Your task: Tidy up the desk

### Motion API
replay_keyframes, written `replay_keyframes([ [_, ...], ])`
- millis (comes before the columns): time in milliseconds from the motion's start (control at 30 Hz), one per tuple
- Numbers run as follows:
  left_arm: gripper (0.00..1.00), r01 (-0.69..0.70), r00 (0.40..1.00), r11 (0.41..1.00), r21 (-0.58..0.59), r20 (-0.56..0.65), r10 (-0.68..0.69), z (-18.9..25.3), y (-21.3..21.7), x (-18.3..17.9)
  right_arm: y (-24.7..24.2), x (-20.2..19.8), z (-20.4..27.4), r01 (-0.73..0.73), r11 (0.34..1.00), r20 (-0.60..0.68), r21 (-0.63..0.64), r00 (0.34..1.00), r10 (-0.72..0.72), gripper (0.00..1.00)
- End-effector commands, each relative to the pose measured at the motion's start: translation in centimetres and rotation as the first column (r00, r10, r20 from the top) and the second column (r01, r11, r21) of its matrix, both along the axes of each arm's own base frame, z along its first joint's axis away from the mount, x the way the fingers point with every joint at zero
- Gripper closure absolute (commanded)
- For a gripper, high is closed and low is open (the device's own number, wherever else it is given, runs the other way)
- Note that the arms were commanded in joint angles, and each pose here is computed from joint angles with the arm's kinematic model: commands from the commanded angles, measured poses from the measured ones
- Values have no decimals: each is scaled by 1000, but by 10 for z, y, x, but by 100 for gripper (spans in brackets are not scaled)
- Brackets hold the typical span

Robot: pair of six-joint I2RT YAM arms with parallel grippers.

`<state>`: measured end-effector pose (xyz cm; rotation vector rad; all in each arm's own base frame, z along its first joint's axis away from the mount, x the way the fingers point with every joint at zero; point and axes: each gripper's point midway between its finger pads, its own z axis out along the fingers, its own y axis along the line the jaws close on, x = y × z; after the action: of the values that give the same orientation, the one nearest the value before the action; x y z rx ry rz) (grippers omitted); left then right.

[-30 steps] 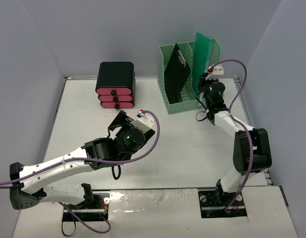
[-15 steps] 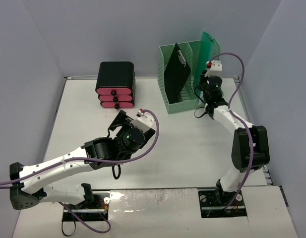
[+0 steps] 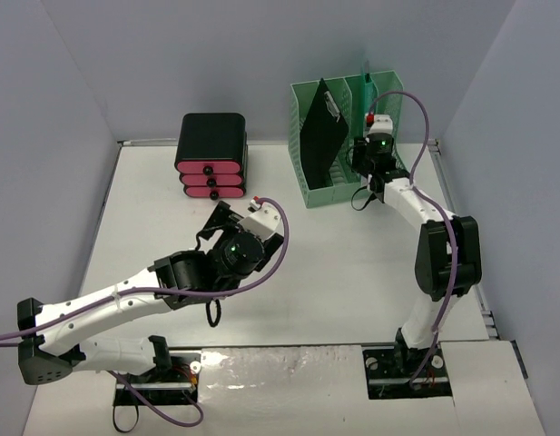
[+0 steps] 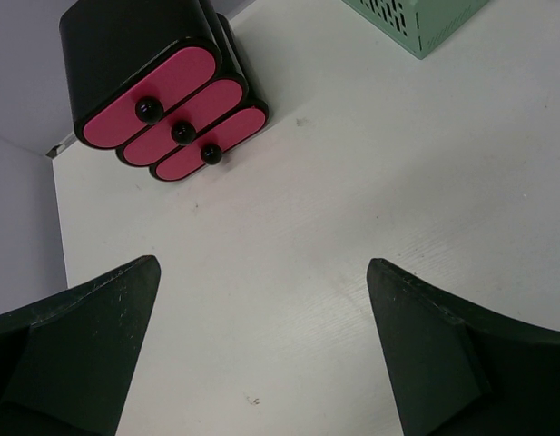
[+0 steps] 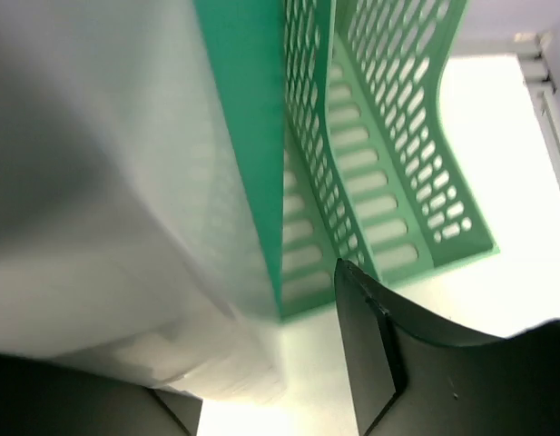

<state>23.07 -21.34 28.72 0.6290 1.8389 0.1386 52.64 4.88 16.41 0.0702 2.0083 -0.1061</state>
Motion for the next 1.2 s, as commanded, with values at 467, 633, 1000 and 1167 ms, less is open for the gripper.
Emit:
replay_keyframes([
  [467, 3, -17, 999, 990, -139, 30, 22, 15, 11, -3, 0, -34, 108, 83, 991, 116, 101, 989, -95, 33],
  [633, 3, -8, 999, 991, -135, 31, 12, 17, 13, -4, -5, -50, 114, 120, 977, 65, 174, 989, -133, 49],
  [1000, 3, -7, 999, 991, -137, 40, 13, 20, 21, -6, 4, -60, 78, 87, 823, -134, 561, 991, -14, 100],
  [1167, 3, -11, 999, 990, -140, 39, 17, 19, 23, -7, 14, -53, 56, 67, 743, -200, 666, 976, 91, 100],
])
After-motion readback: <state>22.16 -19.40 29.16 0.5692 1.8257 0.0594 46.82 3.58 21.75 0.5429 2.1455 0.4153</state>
